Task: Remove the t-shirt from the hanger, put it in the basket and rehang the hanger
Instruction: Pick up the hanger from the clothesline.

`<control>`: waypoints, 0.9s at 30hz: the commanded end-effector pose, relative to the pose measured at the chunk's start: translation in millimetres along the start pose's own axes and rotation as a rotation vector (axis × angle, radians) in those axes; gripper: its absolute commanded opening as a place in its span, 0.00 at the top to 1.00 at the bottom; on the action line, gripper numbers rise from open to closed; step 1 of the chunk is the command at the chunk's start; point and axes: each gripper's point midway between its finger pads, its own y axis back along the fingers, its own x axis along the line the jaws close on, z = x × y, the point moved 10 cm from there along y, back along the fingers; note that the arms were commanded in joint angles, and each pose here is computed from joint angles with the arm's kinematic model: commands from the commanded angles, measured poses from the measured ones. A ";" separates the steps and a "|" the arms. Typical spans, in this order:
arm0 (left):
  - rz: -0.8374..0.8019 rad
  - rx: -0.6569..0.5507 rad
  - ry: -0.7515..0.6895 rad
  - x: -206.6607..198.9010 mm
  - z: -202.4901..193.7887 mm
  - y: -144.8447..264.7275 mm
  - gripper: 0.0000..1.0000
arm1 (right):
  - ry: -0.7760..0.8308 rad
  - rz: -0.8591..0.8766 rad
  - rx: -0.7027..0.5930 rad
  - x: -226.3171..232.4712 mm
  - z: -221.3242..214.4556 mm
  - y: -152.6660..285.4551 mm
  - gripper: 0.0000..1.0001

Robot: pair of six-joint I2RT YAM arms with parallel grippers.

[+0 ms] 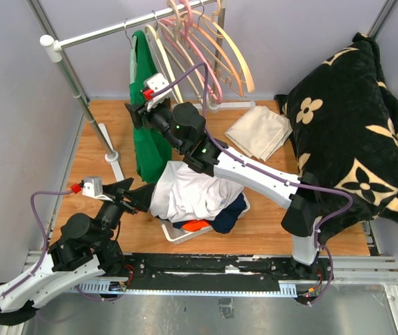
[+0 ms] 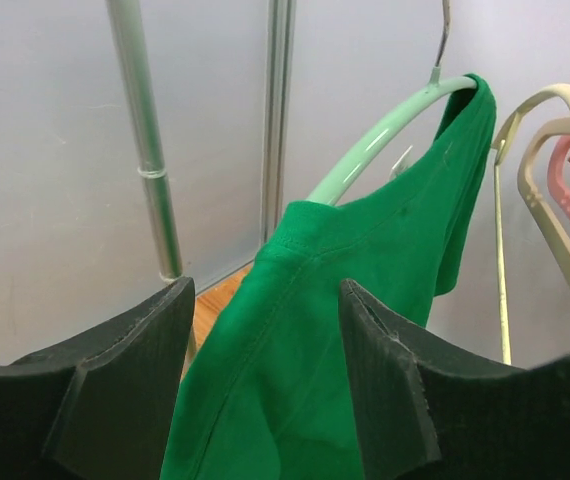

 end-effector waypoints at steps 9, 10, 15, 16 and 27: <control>0.024 -0.015 0.018 2.4 1.5 1.5 0.00 | -0.020 -0.196 0.033 -5.6 7.6 3.8 0.39; 0.023 -0.014 0.019 2.3 1.3 1.4 0.00 | -0.016 -0.213 0.040 -7.6 7.4 5.1 0.39; 0.019 -0.013 0.019 1.4 0.1 0.2 0.00 | -0.007 -0.258 0.054 -15.3 9.1 9.9 0.39; 0.018 -0.013 0.019 1.1 -0.2 -0.2 0.00 | -0.007 -0.261 0.055 -16.6 9.0 10.1 0.39; 0.014 -0.018 0.016 -0.5 0.9 -1.5 0.00 | 0.002 -0.274 0.065 -24.9 8.6 3.8 0.44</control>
